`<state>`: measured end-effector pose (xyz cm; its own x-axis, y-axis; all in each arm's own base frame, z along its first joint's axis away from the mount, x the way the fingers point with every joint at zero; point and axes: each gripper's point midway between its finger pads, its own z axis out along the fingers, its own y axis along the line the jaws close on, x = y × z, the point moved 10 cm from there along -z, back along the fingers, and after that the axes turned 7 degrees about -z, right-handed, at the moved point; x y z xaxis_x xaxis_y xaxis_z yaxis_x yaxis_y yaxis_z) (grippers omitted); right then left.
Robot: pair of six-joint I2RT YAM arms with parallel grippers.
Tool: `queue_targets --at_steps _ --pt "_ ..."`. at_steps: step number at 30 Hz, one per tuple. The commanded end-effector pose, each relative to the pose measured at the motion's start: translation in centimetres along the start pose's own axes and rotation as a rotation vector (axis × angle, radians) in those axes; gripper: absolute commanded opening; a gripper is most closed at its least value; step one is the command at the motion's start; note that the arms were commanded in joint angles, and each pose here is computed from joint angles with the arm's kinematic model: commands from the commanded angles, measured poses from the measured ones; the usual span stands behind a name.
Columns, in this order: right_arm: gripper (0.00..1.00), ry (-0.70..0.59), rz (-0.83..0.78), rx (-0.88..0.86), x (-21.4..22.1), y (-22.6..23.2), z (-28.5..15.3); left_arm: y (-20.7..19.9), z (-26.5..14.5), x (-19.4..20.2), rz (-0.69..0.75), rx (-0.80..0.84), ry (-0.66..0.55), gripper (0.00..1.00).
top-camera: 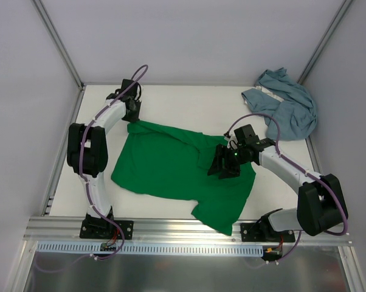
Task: Fold and stack the t-shirts
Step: Fold the flattened tshirt in 1/3 of the way
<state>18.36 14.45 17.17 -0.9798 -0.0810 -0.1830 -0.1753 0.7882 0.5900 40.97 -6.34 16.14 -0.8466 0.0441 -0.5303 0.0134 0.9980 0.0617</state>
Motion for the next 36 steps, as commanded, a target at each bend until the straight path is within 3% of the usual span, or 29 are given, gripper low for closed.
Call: queue_targets --at_steps 1,17,36 --pt "0.64 0.005 -0.002 -0.018 0.1 -0.1 0.0 0.0 -3.7 -2.1 0.005 -0.014 -0.098 0.00" --pt "0.64 -0.001 0.003 -0.028 0.1 0.1 -0.1 -0.5 -6.7 0.5 0.059 -0.064 -0.123 0.01" --pt "0.64 -0.047 -0.033 -0.053 0.7 0.9 -1.8 0.7 -4.6 7.1 -0.009 -0.425 -0.006 0.00"
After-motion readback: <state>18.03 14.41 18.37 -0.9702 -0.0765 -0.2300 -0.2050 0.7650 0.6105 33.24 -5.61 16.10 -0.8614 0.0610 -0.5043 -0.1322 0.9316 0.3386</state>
